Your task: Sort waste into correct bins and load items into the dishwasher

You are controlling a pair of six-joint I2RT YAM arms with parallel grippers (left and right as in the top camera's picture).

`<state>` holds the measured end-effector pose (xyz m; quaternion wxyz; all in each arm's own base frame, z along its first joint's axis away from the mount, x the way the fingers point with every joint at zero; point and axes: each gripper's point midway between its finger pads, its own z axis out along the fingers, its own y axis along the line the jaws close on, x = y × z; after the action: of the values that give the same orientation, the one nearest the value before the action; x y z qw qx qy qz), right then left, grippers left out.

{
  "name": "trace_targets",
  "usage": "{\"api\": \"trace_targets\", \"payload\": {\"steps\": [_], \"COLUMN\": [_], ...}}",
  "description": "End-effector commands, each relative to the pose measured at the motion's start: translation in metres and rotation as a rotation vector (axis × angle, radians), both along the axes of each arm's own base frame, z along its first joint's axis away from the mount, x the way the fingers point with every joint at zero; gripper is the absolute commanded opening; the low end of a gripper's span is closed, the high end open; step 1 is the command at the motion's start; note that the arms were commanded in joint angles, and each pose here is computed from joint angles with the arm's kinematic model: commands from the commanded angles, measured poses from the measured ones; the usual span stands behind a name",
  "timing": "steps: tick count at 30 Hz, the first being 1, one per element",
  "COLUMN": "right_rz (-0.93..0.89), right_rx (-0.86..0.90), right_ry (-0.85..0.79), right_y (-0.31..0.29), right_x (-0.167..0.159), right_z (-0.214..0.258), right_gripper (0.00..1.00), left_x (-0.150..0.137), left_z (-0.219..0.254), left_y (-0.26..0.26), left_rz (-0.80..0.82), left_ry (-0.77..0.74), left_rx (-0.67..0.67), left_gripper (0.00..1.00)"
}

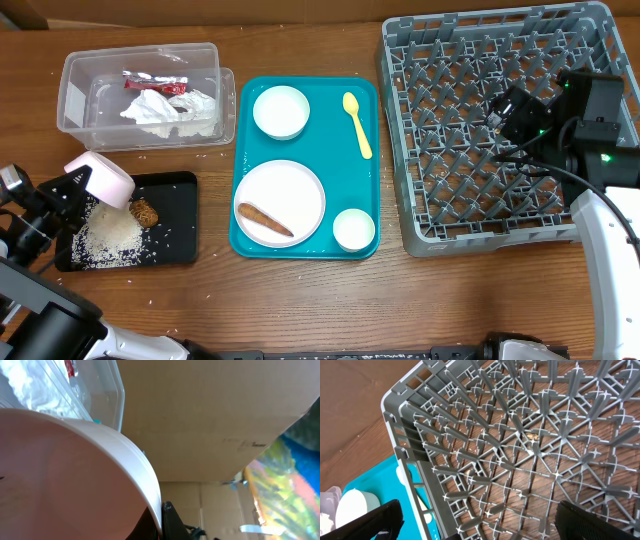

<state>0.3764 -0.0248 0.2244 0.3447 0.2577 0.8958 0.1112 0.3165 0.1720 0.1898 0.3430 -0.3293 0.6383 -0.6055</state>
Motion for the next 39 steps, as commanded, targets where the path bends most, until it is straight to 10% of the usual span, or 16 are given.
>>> {"api": "trace_targets", "payload": {"steps": [1,22,32,39], "right_rz": [0.005,0.005,0.005,0.005], "right_rx": [-0.005,-0.005,-0.005,-0.004], "right_ry": [-0.041,-0.038,-0.038,-0.03], "right_y": [0.0,0.0,0.0,0.0], "right_x": [0.001,0.0,0.0,-0.001], "right_z": [0.017,0.017,0.017,0.015], "right_gripper": [1.0,1.0,1.0,1.0], "left_x": [-0.001,0.002,0.049,0.122], "left_z": [0.005,0.013,0.087,0.096], "left_y": [0.002,-0.008,-0.11,-0.232], "left_rz": [0.012,-0.013,-0.312,-0.419], "left_ry": [0.018,0.062,-0.021,-0.058], "left_rx": [-0.105,-0.167,0.225,0.881], "left_gripper": [0.04,0.04,0.04,0.04]}}
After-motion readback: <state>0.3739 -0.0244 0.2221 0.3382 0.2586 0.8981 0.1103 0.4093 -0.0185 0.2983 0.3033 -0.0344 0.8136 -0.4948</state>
